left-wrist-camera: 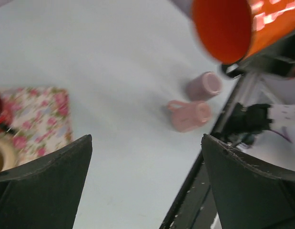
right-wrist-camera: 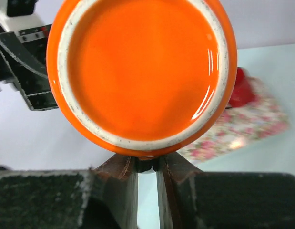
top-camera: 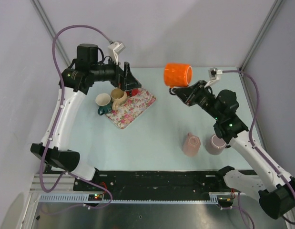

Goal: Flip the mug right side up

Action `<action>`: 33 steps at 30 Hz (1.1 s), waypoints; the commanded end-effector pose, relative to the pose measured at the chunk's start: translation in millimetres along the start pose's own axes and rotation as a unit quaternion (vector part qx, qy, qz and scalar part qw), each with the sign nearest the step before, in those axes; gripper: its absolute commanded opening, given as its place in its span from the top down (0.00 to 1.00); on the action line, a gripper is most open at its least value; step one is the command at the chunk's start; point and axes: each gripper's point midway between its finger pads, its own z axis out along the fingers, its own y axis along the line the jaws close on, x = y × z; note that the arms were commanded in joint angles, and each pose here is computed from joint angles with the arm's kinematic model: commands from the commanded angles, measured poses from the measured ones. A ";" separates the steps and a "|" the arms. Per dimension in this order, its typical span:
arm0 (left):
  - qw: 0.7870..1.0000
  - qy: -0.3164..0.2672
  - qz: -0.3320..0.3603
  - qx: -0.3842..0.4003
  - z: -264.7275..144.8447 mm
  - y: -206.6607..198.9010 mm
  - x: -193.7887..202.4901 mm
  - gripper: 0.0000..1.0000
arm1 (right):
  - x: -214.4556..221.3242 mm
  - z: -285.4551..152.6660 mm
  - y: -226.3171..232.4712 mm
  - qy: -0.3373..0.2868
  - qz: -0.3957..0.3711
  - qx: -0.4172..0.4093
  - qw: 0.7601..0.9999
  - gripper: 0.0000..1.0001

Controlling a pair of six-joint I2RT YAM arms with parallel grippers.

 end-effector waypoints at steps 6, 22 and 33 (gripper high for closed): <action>0.965 -0.031 0.043 0.256 -45.3 -146.9 -38.7 0.05 | -36.1 7.7 145.7 -0.043 0.047 -0.248 0.967 1.00; 0.965 -0.028 0.014 0.259 -27.9 -151.8 -52.9 0.83 | 5.2 40.0 162.9 0.012 0.089 -0.267 0.959 1.00; 0.965 0.069 -0.023 -0.251 17.4 65.7 54.7 1.00 | 67.8 14.7 -26.0 0.096 -0.007 0.187 0.978 0.01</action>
